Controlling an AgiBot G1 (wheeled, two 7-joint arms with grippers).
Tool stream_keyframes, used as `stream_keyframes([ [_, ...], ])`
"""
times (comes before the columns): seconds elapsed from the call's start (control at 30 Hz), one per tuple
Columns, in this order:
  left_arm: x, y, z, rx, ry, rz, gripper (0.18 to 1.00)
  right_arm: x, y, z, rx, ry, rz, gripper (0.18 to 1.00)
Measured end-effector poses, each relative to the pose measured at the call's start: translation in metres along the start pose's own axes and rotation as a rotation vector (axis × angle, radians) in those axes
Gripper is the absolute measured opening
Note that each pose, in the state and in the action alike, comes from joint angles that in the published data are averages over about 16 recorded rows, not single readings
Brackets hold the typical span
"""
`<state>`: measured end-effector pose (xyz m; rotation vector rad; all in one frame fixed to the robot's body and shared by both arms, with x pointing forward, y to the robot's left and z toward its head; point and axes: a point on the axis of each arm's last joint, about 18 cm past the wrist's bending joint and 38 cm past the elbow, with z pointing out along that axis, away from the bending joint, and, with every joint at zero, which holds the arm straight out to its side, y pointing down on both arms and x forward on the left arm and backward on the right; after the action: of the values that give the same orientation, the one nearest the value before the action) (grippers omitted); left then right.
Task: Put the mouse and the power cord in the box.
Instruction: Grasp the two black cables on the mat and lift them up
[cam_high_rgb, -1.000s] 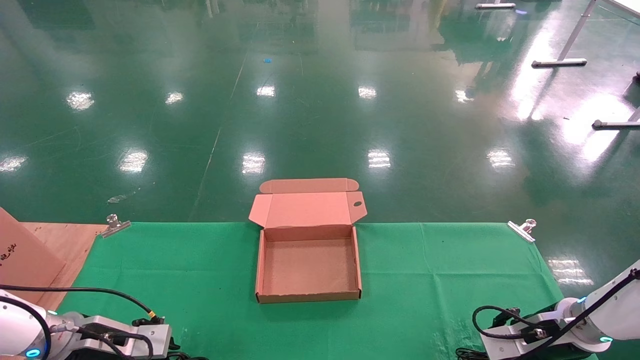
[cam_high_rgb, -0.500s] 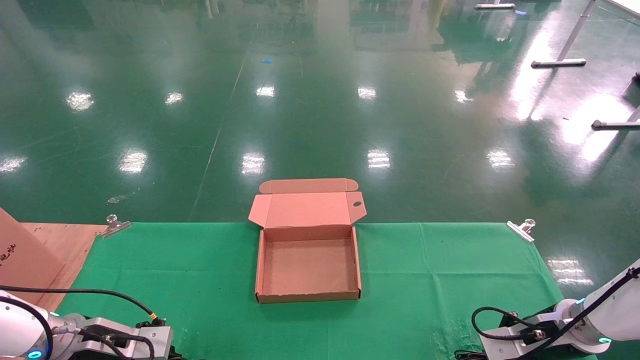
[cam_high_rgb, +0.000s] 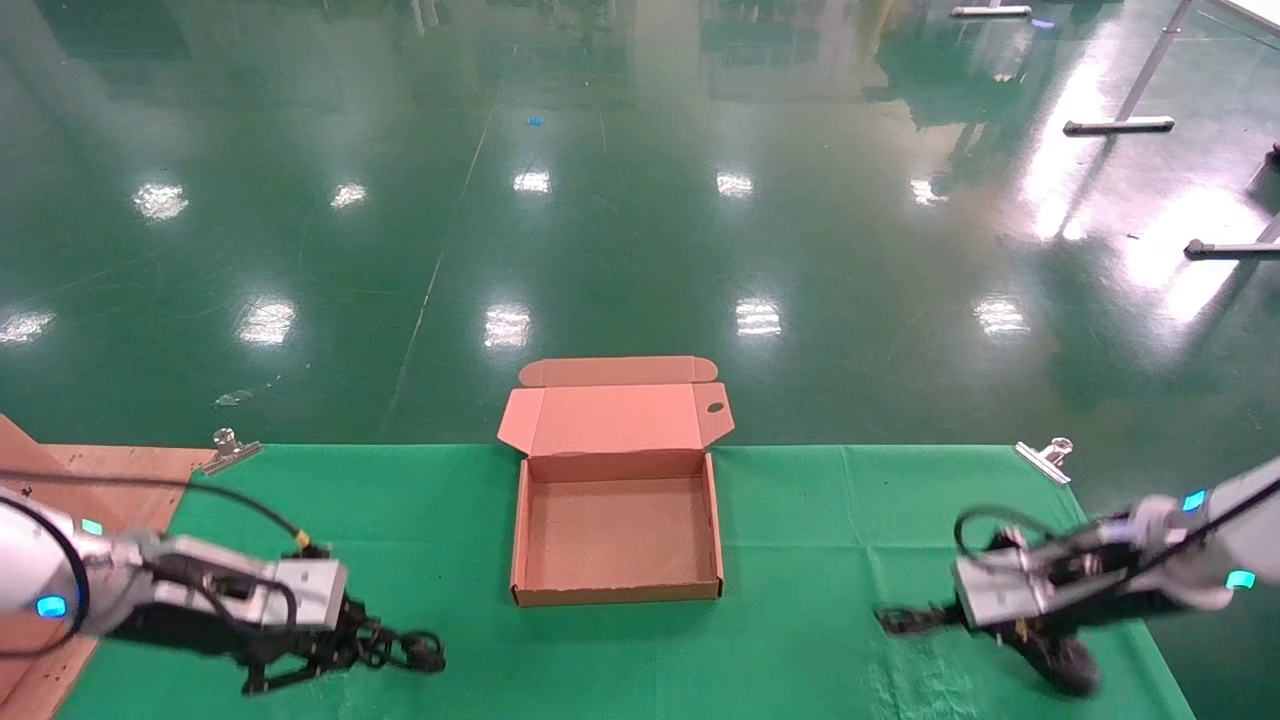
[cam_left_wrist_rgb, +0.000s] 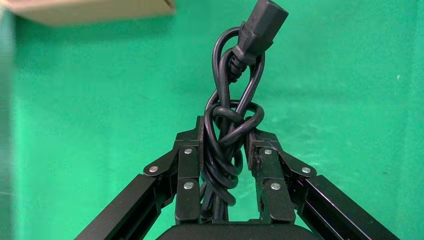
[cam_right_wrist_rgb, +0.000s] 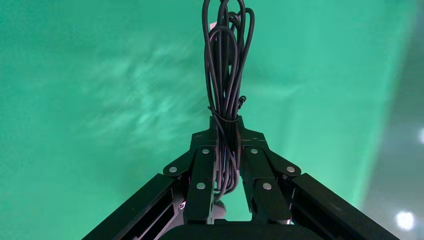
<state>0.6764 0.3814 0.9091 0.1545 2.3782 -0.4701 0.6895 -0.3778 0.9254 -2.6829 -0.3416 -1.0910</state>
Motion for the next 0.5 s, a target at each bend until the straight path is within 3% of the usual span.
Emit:
stream_keyframes([
  [0.5,-0.091,-0.102,-0.061,0.096,-0.176,0.145,0.341,0.096,-0.111,-0.073,0.227,0.159,-0.129,0.235],
])
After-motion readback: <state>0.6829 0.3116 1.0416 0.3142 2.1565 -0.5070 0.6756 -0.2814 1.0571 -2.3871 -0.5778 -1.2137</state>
